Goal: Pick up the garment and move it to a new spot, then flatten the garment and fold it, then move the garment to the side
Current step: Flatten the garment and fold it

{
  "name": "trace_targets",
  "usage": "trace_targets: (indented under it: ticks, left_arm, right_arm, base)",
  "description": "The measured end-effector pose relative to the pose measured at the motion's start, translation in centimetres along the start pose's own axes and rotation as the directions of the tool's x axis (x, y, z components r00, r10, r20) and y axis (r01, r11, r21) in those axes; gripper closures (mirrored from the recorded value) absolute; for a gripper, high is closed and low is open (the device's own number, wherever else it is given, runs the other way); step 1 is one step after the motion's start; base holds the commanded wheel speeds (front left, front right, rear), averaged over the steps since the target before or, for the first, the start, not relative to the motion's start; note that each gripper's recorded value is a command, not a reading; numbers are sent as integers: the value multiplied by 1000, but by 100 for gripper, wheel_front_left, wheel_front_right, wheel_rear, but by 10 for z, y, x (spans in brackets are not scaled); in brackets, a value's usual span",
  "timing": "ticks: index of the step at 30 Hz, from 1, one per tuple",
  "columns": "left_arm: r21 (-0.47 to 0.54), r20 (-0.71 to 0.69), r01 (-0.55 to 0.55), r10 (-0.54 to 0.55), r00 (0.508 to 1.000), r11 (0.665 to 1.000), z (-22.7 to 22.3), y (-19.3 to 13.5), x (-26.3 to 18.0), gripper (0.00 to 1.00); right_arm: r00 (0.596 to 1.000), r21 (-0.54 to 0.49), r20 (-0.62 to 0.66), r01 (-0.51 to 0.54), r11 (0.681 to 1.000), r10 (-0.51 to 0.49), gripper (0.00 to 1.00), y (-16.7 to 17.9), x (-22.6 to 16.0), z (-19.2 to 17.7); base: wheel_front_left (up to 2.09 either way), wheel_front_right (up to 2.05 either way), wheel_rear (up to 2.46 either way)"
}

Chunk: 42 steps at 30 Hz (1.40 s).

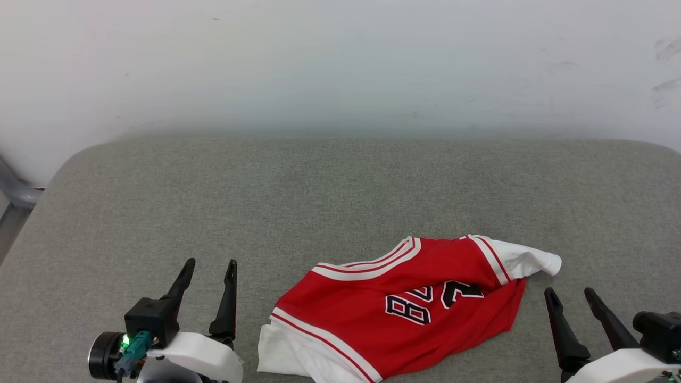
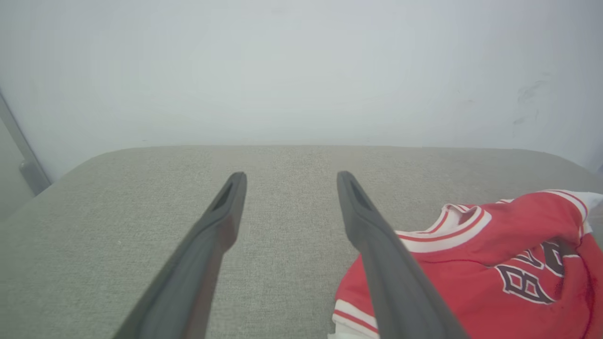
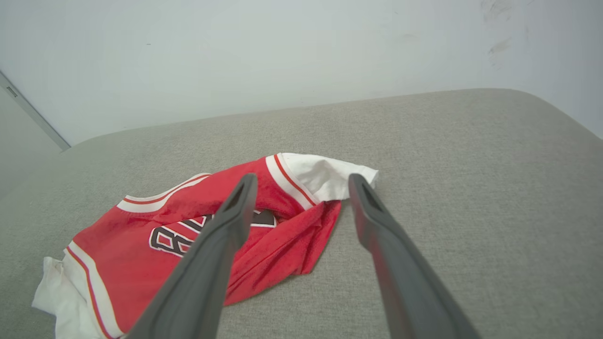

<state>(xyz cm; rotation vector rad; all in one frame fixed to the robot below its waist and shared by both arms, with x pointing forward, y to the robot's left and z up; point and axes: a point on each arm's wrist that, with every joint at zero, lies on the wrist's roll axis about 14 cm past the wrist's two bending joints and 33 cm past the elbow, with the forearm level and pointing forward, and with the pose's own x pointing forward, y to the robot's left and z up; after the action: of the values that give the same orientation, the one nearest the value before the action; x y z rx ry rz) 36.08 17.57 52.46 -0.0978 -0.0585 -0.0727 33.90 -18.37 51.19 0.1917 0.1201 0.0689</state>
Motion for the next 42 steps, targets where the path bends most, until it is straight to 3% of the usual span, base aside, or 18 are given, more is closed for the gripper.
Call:
trace_targets:
  ticks: [7, 13, 20, 25, 28, 32, 42]
  left_arm:
    - [38, 30, 5, -6, 1000, 999, 5, -3, -6, 0]
    - [29, 21, -9, 8, 1000, 1000, 1, -1, -10, 0]
    - [0, 9, -23, 23, 1000, 1000, -5, 0, -9, 0]
    - [-15, 4, -41, 41, 999, 999, -9, 5, 1, 0]
    - [-21, -9, -52, 51, 999, 998, -15, 8, 6, 0]
    - [-23, -29, -61, 61, 998, 998, -23, 12, 12, 0]
    - [-12, -77, -74, 73, 994, 997, -45, 23, 28, 0]
  right_arm:
    - [1000, -27, -23, 11, 1000, -12, 0, -3, 0, -3]
    - [995, -61, -64, 77, 995, -81, 0, -26, 8, -8]
    - [974, -83, -191, 105, 991, -120, 0, -58, 49, -13]
    - [941, -116, -334, 24, 993, -62, 0, -51, 89, -21]
    - [893, -148, -448, -32, 988, -38, 0, -44, 108, -35]
    - [799, -180, -600, -87, 980, -39, 0, -39, 121, -65]
    - [576, -195, -811, -100, 976, -103, 0, -58, 119, -133]
  base:
    - [0, 0, 0]
    - [0, 0, 0]
    - [0, 0, 0]
    - [0, 0, 0]
    - [0, 0, 0]
    - [0, 0, 0]
    - [0, 0, 0]
